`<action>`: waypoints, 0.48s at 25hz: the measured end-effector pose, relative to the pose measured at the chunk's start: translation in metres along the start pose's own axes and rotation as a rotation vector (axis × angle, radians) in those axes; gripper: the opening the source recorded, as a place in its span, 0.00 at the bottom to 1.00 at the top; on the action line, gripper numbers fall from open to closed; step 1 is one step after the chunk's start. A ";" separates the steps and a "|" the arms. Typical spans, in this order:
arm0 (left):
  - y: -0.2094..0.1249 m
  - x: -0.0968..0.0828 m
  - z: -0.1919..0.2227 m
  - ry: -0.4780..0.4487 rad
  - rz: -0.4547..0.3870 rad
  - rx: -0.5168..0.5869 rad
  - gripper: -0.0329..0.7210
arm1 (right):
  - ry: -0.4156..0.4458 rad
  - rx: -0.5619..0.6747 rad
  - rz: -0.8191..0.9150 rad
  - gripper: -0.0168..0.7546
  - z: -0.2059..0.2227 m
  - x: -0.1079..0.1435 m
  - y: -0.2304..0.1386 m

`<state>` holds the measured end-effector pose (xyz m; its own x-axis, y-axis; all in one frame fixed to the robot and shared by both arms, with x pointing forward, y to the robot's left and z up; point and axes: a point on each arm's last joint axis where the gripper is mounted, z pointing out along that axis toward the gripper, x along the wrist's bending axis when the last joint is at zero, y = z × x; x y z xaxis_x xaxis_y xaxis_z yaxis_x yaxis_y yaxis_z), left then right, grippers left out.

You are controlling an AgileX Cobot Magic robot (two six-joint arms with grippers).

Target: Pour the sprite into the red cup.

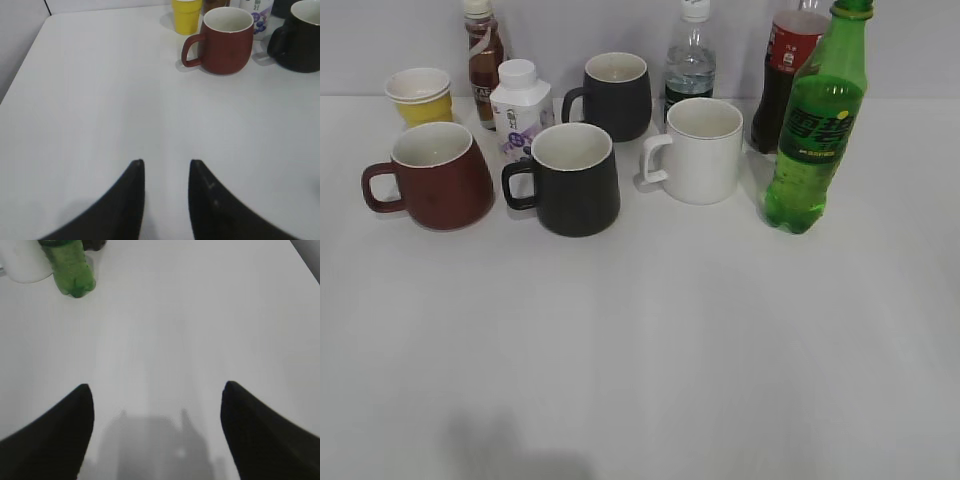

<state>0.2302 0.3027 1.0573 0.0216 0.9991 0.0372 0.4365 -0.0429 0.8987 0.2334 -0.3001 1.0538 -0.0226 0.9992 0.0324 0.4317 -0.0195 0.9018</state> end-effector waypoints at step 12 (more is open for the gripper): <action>0.003 0.000 0.000 0.000 0.000 -0.006 0.36 | 0.000 0.000 0.000 0.79 0.000 0.000 0.000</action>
<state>0.2317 0.3027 1.0599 0.0216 0.9991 0.0373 0.4315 -0.0430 0.9011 0.2334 -0.3001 1.0538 -0.0226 0.9992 0.0324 0.4317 -0.0195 0.9018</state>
